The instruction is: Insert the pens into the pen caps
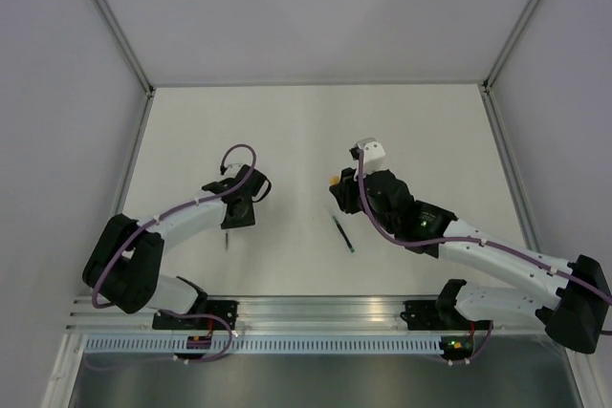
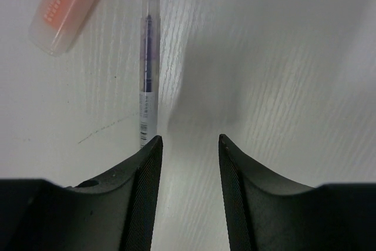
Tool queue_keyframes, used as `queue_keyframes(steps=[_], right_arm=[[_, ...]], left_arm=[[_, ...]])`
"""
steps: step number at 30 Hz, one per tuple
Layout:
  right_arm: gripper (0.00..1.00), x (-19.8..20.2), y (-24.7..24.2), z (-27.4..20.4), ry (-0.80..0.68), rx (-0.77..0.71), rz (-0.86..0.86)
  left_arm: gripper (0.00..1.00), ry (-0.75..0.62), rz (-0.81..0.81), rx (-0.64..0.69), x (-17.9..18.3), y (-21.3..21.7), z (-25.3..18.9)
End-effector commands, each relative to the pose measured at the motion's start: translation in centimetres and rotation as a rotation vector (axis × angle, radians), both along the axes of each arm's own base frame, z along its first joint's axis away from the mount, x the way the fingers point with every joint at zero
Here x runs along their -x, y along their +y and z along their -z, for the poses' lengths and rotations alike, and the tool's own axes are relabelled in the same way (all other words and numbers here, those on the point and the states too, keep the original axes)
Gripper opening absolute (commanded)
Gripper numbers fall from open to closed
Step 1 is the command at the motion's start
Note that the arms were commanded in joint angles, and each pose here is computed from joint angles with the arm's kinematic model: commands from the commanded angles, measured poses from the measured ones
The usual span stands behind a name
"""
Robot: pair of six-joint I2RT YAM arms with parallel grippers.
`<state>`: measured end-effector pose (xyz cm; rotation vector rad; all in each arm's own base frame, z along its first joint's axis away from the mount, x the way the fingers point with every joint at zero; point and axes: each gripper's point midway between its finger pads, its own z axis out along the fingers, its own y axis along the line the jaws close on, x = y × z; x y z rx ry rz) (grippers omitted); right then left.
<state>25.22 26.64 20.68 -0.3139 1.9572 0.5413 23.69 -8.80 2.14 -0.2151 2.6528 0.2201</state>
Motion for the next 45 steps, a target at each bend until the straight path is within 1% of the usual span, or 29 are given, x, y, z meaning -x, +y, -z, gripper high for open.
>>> queue_keyframes(steps=[1,2,3,5,6,7,8,9,10,11,12,13,15,16,20,22,27,31,32,33,35,37,43,45], right_arm=[[0.0,0.4,-0.2,-1.4,-0.032,-0.041,-0.018],[0.0,0.4,-0.1,-1.5,-0.033,-0.041,-0.021],[0.0,0.4,-0.1,-1.6,-0.034,-0.043,-0.021],[0.0,0.3,-0.1,-1.7,-0.035,-0.043,-0.02],[0.0,0.4,-0.1,-1.5,-0.033,-0.04,-0.02],[0.0,0.3,-0.1,-1.4,-0.031,-0.039,-0.02],[0.0,0.3,-0.1,-1.3,-0.029,-0.035,-0.02],[0.0,0.3,-0.1,-1.3,-0.028,-0.033,-0.02],[0.0,0.3,0.0,-1.3,-0.027,-0.032,-0.02],[0.0,0.4,-0.1,-1.2,-0.026,-0.031,-0.019],[0.0,0.4,-0.2,-1.6,-0.034,-0.04,-0.017],[0.0,0.4,-0.4,-1.7,-0.035,-0.039,-0.016],[0.0,0.6,-0.6,-2.2,-0.045,-0.052,-0.016],[0.0,0.6,-0.7,-2.1,-0.044,-0.049,-0.013],[0.0,0.7,-1.5,-2.7,-0.063,-0.056,0.004],[0.0,0.8,-1.7,-3.0,-0.07,-0.062,0.008],[0.0,0.9,-1.9,-3.2,-0.075,-0.068,0.01],[0.0,0.9,-2.0,-3.1,-0.074,-0.065,0.014],[0.0,0.9,-2.0,-3.1,-0.074,-0.065,0.014],[0.0,1.0,-2.0,-3.1,-0.075,-0.066,0.013],[0.0,0.9,-1.9,-3.2,-0.076,-0.068,0.011],[0.0,0.9,-1.8,-3.1,-0.073,-0.066,0.008],[0.0,0.6,-1.7,-2.5,-0.061,-0.048,0.016],[0.0,0.5,-1.6,-2.3,-0.058,-0.043,0.017]], left_arm=[[0.48,-0.065,0.006,-0.004,-1.9,-0.3,-2.4],[0.48,-0.083,0.054,0.018,-2.2,-0.9,-2.9],[0.48,-0.138,0.075,0.081,-2.7,-1.9,-4.4],[0.47,-0.214,0.059,0.096,-3.5,-1.8,-6.5],[0.32,-0.254,0.018,0.053,-4.0,-0.5,-7.5],[0.22,-0.276,-0.002,0.045,-4.2,0.1,-8.3],[0.02,-0.29,-0.028,0.022,-4.9,1.0,-9.1],[0.02,-0.294,-0.072,-0.045,-5.2,2.6,-9.4],[0.02,-0.224,-0.096,-0.119,-4.7,3.8,-8.1],[0.02,-0.204,-0.117,-0.161,-5.0,4.6,-8.1],[0.02,-0.174,-0.161,-0.232,-5.1,6.3,-7.8],[0.02,-0.08,-0.175,-0.306,-4.6,7.2,-6.2],[0.02,-0.01,-0.192,-0.402,-4.1,8.6,-4.9],[0.02,0.051,-0.198,-0.437,-3.8,8.9,-3.4],[0.02,0.16,-0.161,-0.424,-3.3,8.3,-0.2],[0.02,0.166,-0.198,-0.468,-3.3,8.9,-0.4],[0.02,0.148,-0.205,-0.449,-3.3,8.8,-0.6],[0.02,0.185,-0.17,-0.409,-2.9,8.2,0.2],[0.02,0.193,-0.155,-0.389,-2.9,7.9,0.4],[0.02,0.214,-0.132,-0.333,-2.6,7.0,1.0],[0.02,0.214,-0.082,-0.28,-2.6,6.0,1.5],[0.02,0.214,-0.036,-0.2,-2.5,4.7,2.0],[0.02,0.19,0.027,-0.103,-2.1,2.5,1.7],[0.02,0.173,0.06,-0.05,-2.3,0.9,1.2]])
